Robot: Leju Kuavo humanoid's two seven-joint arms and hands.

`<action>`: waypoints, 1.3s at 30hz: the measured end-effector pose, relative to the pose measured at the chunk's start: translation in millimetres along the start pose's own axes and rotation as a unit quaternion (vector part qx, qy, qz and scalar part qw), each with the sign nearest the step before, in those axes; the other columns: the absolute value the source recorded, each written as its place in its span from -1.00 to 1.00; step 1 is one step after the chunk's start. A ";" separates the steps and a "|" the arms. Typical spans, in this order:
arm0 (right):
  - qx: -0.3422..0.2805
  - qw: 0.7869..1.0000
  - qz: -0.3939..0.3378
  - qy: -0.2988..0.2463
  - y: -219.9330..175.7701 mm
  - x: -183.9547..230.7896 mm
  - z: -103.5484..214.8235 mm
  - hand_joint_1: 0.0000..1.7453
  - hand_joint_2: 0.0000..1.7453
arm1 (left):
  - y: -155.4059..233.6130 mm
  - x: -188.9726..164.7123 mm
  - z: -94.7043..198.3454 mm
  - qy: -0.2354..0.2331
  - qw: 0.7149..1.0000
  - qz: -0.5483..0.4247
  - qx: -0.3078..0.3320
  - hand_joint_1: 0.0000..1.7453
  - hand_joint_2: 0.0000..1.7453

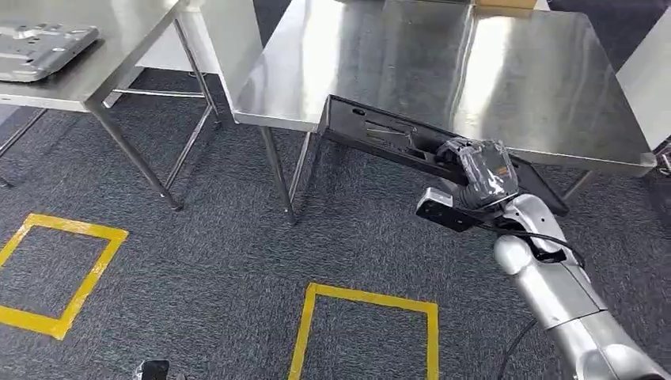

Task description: Take the parts from the cabinet and place them on the table.

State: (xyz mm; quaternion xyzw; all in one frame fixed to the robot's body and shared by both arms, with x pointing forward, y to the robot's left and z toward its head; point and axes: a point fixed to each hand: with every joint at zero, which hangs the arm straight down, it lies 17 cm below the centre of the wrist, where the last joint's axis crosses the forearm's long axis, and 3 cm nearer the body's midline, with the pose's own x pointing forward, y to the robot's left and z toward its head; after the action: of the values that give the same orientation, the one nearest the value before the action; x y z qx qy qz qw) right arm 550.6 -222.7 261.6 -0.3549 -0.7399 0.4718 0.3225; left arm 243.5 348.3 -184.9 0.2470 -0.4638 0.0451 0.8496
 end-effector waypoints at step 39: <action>0.027 0.999 -0.025 -0.022 18.8 16.6 2.5 0.68 1.00 | 5.1 -2.4 -3.2 0.009 1.000 0.005 0.006 -1.00 1.00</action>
State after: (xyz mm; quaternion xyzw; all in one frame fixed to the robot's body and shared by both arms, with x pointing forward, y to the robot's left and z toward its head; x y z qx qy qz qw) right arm 543.7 -204.5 245.7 -0.3166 -0.7425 0.4913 0.3272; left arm 243.0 354.6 -186.3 0.2494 -0.4566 0.0543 0.8523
